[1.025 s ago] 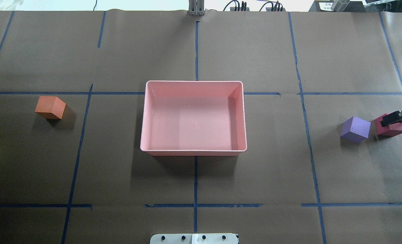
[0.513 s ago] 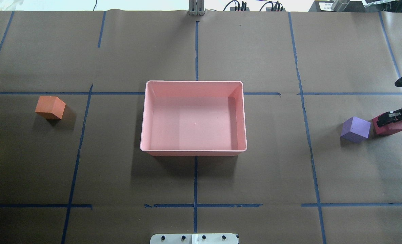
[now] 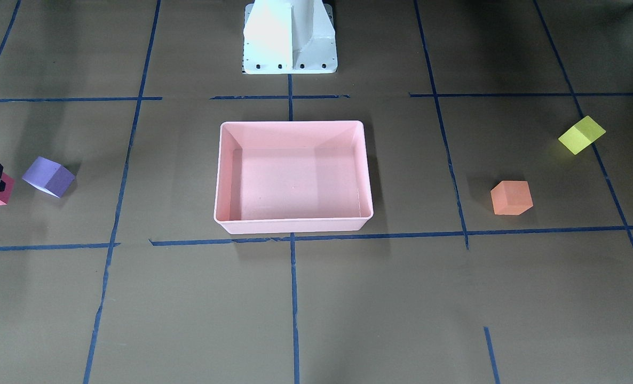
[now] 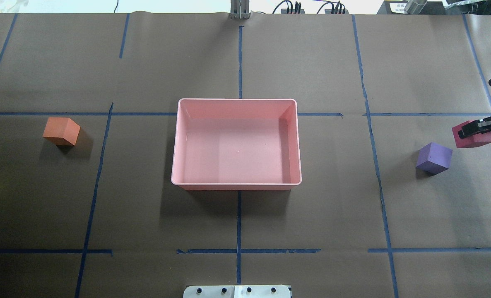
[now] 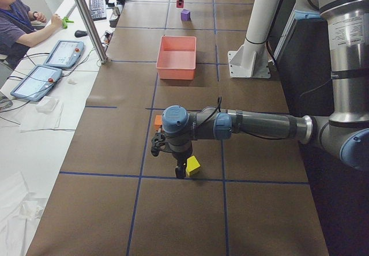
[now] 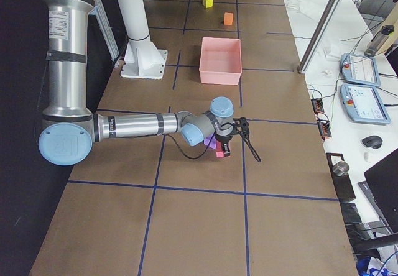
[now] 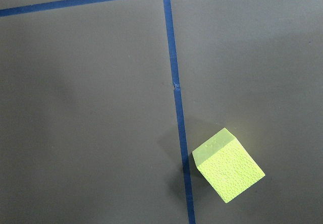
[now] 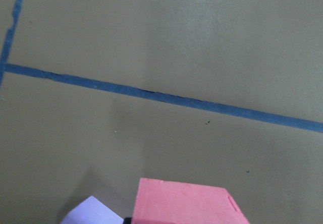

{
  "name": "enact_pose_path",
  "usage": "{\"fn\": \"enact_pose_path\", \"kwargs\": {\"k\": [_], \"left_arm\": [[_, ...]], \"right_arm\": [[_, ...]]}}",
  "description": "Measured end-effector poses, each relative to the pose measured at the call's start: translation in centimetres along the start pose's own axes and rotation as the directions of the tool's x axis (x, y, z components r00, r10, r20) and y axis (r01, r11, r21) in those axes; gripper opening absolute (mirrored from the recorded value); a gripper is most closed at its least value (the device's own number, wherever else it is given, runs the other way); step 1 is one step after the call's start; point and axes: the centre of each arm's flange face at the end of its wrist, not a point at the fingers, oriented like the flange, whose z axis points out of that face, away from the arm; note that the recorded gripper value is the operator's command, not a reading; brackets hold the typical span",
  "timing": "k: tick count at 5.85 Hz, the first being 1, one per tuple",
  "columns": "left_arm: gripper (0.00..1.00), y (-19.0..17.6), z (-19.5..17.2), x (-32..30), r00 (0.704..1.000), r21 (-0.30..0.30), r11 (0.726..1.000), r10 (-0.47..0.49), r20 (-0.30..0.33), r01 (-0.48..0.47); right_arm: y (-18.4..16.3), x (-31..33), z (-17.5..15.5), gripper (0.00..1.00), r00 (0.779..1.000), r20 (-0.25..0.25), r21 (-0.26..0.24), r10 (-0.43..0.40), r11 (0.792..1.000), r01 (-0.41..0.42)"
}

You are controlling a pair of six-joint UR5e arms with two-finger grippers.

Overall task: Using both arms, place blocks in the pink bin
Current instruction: 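Carry the red block into the pink bin and release it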

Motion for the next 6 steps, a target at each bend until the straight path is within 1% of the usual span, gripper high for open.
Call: {"fn": "enact_pose_path", "kwargs": {"k": [1, 2, 3, 4, 5, 6], "left_arm": [[1.0, 0.0, 0.0, 0.0, 1.0, 0.001, 1.0, 0.001, 0.0, -0.001], [1.0, 0.0, 0.0, 0.0, 1.0, 0.001, 1.0, 0.001, 0.0, -0.001], [1.0, 0.0, 0.0, 0.0, 1.0, 0.002, 1.0, 0.002, 0.0, -0.002], [1.0, -0.1, -0.1, 0.1, 1.0, 0.004, 1.0, 0.004, 0.0, -0.004], [1.0, -0.1, -0.2, 0.2, 1.0, 0.007, 1.0, 0.006, 0.0, -0.006], [1.0, -0.1, -0.3, 0.2, 1.0, 0.009, 1.0, 0.009, 0.0, -0.009]], "right_arm": [[-0.8, -1.5, -2.8, 0.1, 1.0, 0.022, 0.015, 0.007, 1.0, -0.007], [-2.0, -4.2, -5.5, 0.11, 1.0, 0.027, 0.013, 0.016, 1.0, -0.017], [-4.0, -7.8, -7.8, 0.11, 0.999, 0.03, 0.005, 0.034, 0.999, -0.034], [-5.9, -12.5, -9.1, 0.11, 0.997, 0.044, -0.008, 0.069, 0.998, -0.068], [-7.0, -17.7, -9.2, 0.11, 0.991, 0.067, -0.025, 0.116, 0.993, -0.115], [-7.5, -23.8, -8.4, 0.11, 0.98, 0.09, -0.04, 0.179, 0.984, -0.176]]}}
